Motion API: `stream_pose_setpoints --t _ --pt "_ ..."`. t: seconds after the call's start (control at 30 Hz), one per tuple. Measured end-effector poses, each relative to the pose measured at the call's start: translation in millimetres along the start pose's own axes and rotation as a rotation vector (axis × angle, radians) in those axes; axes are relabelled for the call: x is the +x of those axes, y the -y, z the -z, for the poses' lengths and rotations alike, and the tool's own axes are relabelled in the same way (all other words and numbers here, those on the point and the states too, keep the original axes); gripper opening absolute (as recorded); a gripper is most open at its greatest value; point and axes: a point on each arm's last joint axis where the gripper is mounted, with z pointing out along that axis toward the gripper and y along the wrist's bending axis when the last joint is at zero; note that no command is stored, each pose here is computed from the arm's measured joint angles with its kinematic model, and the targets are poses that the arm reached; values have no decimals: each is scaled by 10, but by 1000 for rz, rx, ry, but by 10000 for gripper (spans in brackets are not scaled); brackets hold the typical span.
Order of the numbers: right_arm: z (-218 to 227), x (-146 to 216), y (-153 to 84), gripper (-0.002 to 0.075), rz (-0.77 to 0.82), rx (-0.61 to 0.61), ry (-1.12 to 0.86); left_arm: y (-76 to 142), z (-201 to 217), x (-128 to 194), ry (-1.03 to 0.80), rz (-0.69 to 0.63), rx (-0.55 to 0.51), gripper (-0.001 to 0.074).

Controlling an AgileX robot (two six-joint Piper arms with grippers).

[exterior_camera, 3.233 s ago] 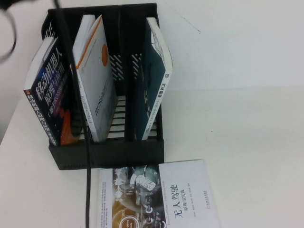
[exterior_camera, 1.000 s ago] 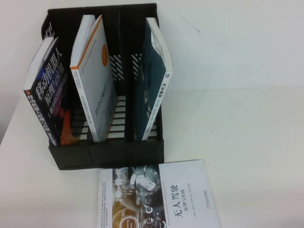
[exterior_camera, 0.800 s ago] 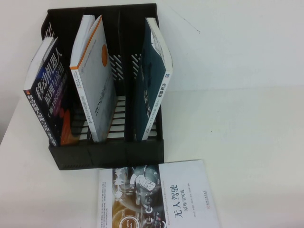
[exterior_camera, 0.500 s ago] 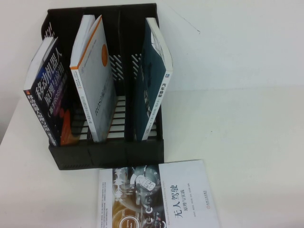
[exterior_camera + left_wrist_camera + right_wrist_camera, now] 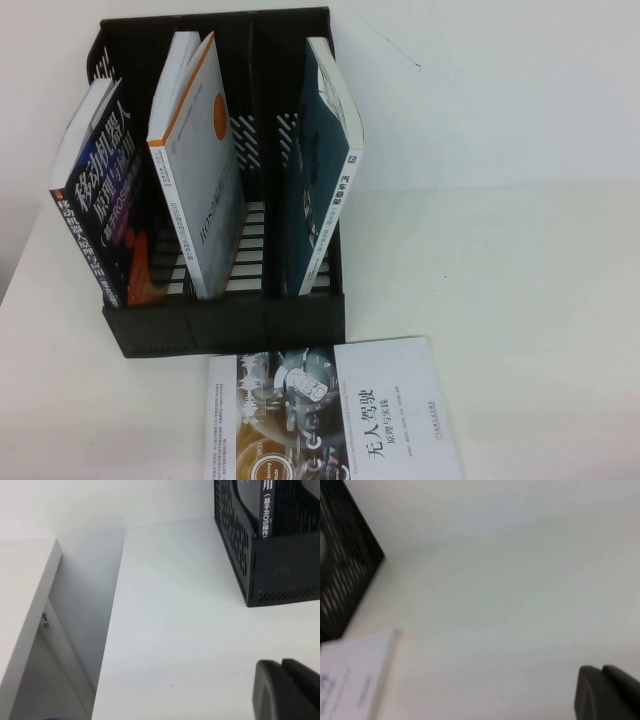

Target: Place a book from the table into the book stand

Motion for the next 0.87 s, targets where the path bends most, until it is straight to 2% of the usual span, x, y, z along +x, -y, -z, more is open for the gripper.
stream_pose_setpoints --t 0.37,0.87 --pt "1 36 11 -1 185 9 -40 1 0 0 0 0 1 -3" --pt "1 36 11 -1 201 9 -40 1 0 0 0 0 1 -3"
